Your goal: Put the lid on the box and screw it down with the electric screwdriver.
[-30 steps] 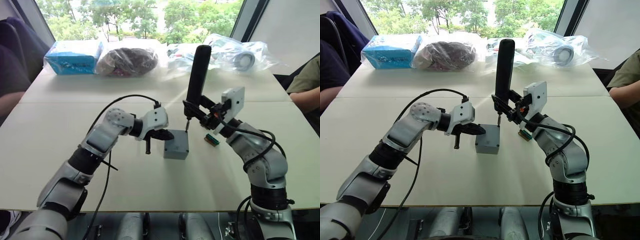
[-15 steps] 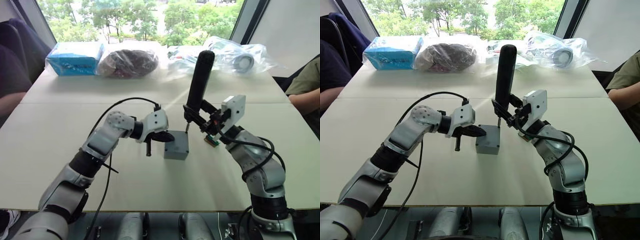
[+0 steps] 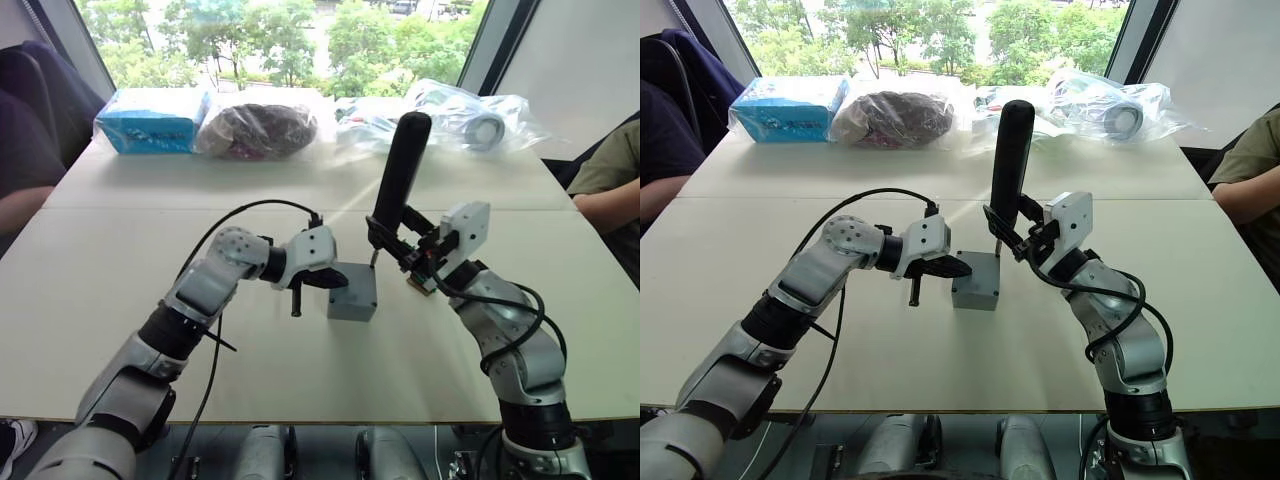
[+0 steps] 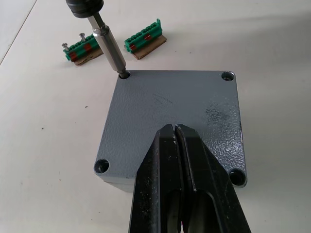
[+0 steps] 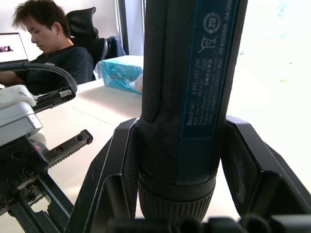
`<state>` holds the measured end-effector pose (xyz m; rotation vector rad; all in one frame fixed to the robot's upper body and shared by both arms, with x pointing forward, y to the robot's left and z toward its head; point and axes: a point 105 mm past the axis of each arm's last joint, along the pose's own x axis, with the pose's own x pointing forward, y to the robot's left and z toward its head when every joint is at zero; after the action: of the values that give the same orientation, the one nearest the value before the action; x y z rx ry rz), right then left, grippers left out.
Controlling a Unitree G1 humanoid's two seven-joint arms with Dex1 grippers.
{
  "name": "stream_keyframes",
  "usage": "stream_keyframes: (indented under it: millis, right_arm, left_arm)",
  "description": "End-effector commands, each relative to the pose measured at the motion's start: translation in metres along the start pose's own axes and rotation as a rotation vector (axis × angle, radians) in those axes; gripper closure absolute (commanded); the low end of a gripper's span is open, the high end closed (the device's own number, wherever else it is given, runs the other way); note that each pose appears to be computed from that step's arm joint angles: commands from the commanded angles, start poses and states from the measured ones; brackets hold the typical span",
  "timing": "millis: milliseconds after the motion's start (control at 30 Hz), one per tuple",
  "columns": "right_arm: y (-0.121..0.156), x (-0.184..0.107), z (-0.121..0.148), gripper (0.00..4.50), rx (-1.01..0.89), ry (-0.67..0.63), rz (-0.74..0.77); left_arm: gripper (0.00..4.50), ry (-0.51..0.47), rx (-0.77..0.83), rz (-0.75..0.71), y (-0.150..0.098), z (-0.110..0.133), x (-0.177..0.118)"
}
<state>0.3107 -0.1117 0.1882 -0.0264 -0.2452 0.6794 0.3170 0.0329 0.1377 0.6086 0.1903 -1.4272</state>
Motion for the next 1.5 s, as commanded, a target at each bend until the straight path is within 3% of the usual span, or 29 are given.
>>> stream_keyframes:
  millis: [33, 400, 1500]
  right_arm:
    - [0.008, -0.003, -0.031, 2.65, 0.067, 0.103, 0.015]
    - [0.007, -0.009, -0.047, 2.65, 0.135, 0.149, -0.029]
    - [0.013, -0.012, -0.074, 2.65, 0.096, 0.266, -0.016]
  left_arm:
    - [4.50, 0.035, -0.024, -0.034, -0.009, -0.010, 0.006]
    - [4.50, 0.030, -0.025, -0.034, -0.008, -0.010, 0.008]
    - [4.50, 0.030, -0.025, -0.023, -0.008, -0.011, 0.008]
